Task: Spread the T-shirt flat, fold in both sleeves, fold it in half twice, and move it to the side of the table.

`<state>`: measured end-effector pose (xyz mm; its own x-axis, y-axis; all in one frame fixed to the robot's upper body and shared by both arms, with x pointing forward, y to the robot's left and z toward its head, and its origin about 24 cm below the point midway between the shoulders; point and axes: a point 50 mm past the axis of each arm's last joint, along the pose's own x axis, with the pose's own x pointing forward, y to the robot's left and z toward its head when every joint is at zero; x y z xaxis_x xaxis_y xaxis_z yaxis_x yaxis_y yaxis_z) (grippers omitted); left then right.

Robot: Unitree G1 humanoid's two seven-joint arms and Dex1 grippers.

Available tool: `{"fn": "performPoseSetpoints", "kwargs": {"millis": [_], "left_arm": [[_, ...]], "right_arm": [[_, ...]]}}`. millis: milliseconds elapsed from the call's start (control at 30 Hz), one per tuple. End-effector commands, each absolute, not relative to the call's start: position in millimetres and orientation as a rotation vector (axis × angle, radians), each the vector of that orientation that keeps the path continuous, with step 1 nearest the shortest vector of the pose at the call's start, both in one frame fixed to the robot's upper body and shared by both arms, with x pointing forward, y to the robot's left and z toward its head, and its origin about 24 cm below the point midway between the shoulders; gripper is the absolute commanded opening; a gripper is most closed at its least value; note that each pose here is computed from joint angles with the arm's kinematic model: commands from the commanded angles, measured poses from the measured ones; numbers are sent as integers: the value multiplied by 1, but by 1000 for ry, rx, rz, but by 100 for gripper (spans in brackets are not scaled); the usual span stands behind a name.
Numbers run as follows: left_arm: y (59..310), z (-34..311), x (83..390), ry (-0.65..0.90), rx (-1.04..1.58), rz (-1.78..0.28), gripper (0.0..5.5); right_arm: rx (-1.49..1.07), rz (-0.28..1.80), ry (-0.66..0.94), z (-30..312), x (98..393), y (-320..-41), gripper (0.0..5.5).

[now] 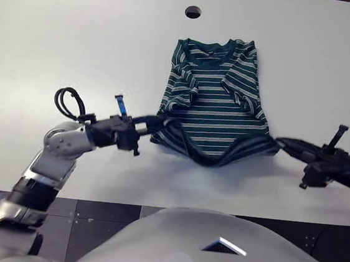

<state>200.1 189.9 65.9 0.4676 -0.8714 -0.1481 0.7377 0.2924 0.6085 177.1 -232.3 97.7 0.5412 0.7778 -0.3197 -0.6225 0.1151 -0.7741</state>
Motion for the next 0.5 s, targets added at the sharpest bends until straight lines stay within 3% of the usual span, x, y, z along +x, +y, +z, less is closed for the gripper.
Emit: {"fn": "performPoseSetpoints", "kwargs": {"millis": [33,200,500], "left_arm": [[185,55,238,-211,731,-941,11],[177,40,296,-140,735,-692,11],[179,37,336,-81,789,-523,11]], "right_arm": [[-1056,803,-265,97,222,-222,10],[-1071,489,-287,88,280,-211,10],[-1124,384,-275,60,323,-180,10]]}}
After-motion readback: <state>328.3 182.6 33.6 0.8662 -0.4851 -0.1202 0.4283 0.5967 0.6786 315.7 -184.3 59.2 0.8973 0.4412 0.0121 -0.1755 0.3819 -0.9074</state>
